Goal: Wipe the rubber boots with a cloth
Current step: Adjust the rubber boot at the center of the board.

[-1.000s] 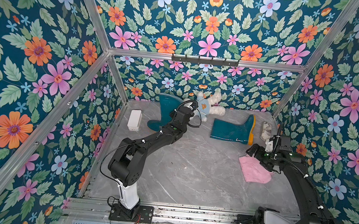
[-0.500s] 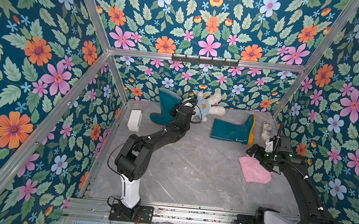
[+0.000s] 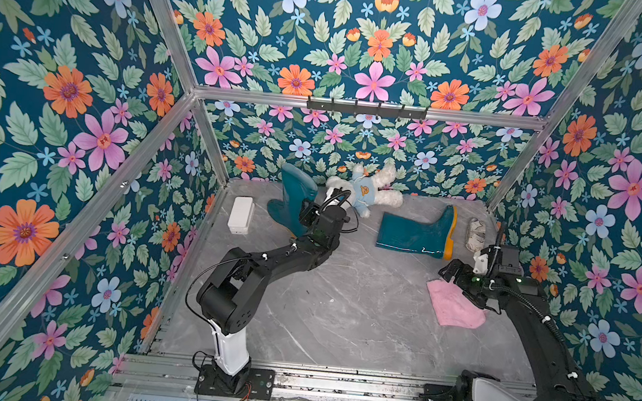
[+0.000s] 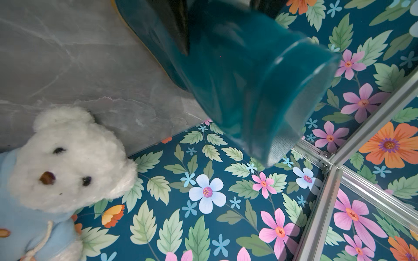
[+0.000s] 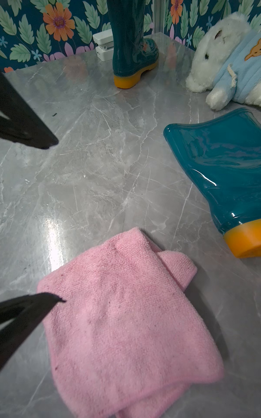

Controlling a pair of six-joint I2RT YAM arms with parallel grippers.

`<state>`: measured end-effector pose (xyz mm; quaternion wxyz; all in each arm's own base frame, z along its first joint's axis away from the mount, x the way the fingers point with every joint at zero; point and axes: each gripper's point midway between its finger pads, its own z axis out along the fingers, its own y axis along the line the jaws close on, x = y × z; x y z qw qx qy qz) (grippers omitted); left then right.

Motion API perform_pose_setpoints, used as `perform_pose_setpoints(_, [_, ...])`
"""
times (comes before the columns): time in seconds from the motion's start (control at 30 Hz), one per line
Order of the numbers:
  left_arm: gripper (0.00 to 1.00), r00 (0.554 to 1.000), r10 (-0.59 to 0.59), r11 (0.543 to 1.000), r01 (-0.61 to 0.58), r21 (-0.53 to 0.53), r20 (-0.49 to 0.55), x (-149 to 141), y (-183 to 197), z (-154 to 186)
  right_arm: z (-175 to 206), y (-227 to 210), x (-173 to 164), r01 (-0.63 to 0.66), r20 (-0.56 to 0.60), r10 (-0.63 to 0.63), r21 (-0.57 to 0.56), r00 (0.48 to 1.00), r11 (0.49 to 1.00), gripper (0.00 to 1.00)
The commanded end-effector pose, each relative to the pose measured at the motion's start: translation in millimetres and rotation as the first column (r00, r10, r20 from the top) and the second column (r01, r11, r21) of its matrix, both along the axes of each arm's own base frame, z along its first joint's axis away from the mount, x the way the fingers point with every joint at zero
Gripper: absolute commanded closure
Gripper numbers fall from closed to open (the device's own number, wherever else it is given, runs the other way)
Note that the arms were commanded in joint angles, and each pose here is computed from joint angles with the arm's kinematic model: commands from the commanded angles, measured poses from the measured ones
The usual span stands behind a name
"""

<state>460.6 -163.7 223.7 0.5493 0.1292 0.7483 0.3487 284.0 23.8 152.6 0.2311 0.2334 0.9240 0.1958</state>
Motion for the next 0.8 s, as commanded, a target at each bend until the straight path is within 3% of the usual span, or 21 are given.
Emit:
perform_pose_setpoints(0.0, [0.39, 0.998, 0.065, 0.996, -0.063, -0.055, 0.028, -11, 6, 4, 3, 2, 1, 0.003, 0.008, -0.003, 0.014, 1.000, 1.000, 0.01])
perform_pose_setpoints(0.17, [0.24, 0.994, 0.095, 0.991, -0.090, -0.097, 0.049, -23, 6, 14, 3, 3, 0, 0.003, 0.009, -0.003, 0.019, 1.000, 1.000, 0.01])
perform_pose_setpoints(0.43, [0.21, 0.991, 0.113, 0.987, -0.103, -0.126, 0.076, -40, 6, 38, 6, 3, 1, -0.001, 0.017, 0.000, 0.022, 1.000, 1.000, 0.01])
perform_pose_setpoints(0.6, [0.20, 0.987, 0.104, 0.986, -0.087, -0.142, 0.120, -60, -2, 77, 9, 4, 3, -0.011, 0.033, 0.010, 0.017, 0.999, 1.000, 0.01])
perform_pose_setpoints(0.77, [0.17, 0.992, -0.062, 0.984, 0.078, -0.160, 0.106, -86, -39, 115, 17, 2, 12, -0.022, 0.067, 0.022, -0.002, 0.998, 1.000, 0.01])
